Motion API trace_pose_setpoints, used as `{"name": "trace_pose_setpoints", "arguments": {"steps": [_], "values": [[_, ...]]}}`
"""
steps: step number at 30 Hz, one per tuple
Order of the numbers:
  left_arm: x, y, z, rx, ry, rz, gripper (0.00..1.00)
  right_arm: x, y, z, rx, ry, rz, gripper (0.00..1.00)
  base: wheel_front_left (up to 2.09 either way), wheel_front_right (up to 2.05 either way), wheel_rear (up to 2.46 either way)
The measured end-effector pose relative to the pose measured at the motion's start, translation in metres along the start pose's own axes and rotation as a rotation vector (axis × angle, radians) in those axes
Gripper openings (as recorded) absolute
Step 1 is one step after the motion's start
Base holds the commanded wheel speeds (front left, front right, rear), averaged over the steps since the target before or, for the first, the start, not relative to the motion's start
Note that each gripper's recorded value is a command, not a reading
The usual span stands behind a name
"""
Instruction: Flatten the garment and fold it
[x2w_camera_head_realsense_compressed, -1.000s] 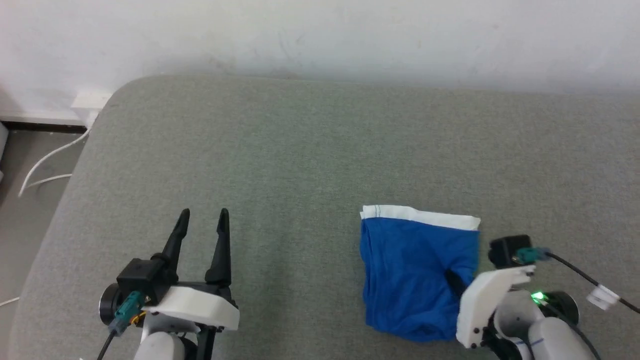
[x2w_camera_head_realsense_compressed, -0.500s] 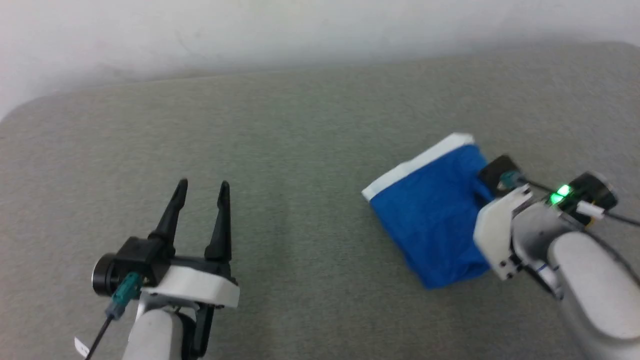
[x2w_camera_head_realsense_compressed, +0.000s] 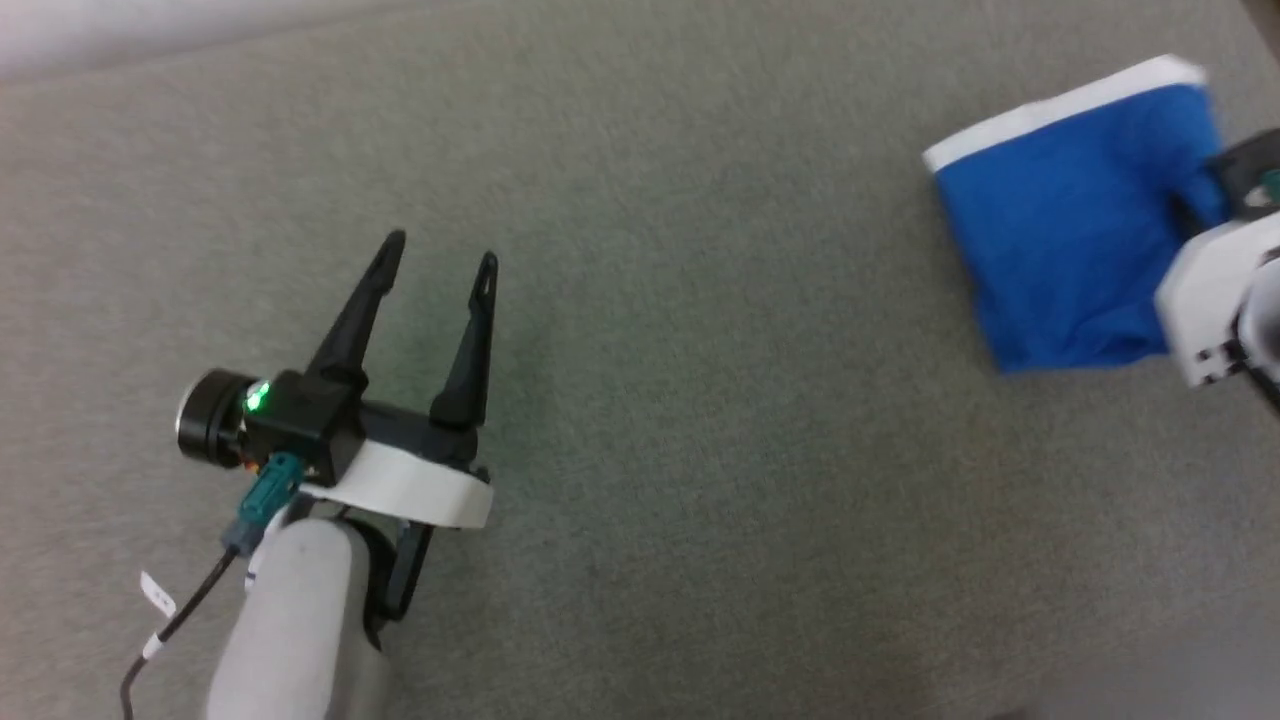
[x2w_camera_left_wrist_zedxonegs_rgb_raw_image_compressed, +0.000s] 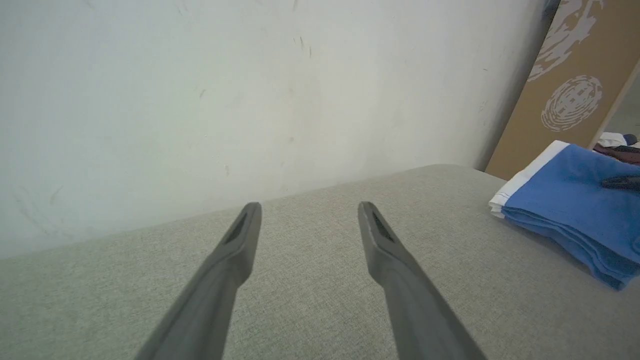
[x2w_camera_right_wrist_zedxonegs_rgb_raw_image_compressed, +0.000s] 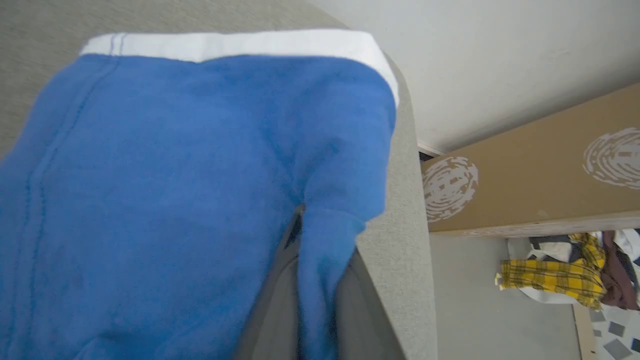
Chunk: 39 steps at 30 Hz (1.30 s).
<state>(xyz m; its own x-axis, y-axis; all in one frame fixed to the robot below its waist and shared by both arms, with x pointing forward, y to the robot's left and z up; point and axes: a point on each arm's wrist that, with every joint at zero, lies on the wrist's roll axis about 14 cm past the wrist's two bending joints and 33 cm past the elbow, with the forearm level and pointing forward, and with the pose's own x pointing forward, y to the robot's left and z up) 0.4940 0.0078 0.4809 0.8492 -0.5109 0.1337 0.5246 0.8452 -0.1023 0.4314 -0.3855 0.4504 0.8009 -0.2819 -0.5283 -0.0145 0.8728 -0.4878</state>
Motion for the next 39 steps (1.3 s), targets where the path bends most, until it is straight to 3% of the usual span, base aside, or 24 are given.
{"name": "trace_pose_setpoints", "arguments": {"steps": [10,16,17,18,19,27,39], "values": [[0.018,0.011,-0.059,-0.033,0.08,-0.032,1.0,0.033,-0.063,-0.046,-0.132,0.14,-0.147,0.0,0.0,0.0,0.0],[0.02,0.019,-0.063,-0.045,0.063,-0.014,1.0,0.043,-0.074,-0.063,-0.14,0.184,-0.19,0.0,0.0,0.0,0.0],[0.019,0.02,-0.062,-0.045,0.063,-0.009,1.0,0.044,-0.075,-0.061,-0.137,0.174,-0.197,0.2,0.0,0.0,0.0],[0.018,0.021,-0.062,-0.044,0.063,-0.005,1.0,0.044,-0.076,-0.06,-0.143,0.17,-0.201,0.72,0.0,0.0,0.0],[0.017,0.022,-0.061,-0.05,0.063,0.001,1.0,0.044,-0.078,-0.059,-0.134,0.163,-0.211,1.0,0.0,0.0,0.0],[-0.006,0.024,-0.052,-0.08,0.102,0.073,1.0,0.023,-0.09,-0.03,-0.014,-0.009,-0.279,1.0,0.0,0.0,0.0],[-0.076,0.046,0.008,-0.052,0.059,0.263,1.0,-0.027,-0.015,0.047,0.277,-0.434,-0.146,1.0,0.0,0.0,0.0]]}}
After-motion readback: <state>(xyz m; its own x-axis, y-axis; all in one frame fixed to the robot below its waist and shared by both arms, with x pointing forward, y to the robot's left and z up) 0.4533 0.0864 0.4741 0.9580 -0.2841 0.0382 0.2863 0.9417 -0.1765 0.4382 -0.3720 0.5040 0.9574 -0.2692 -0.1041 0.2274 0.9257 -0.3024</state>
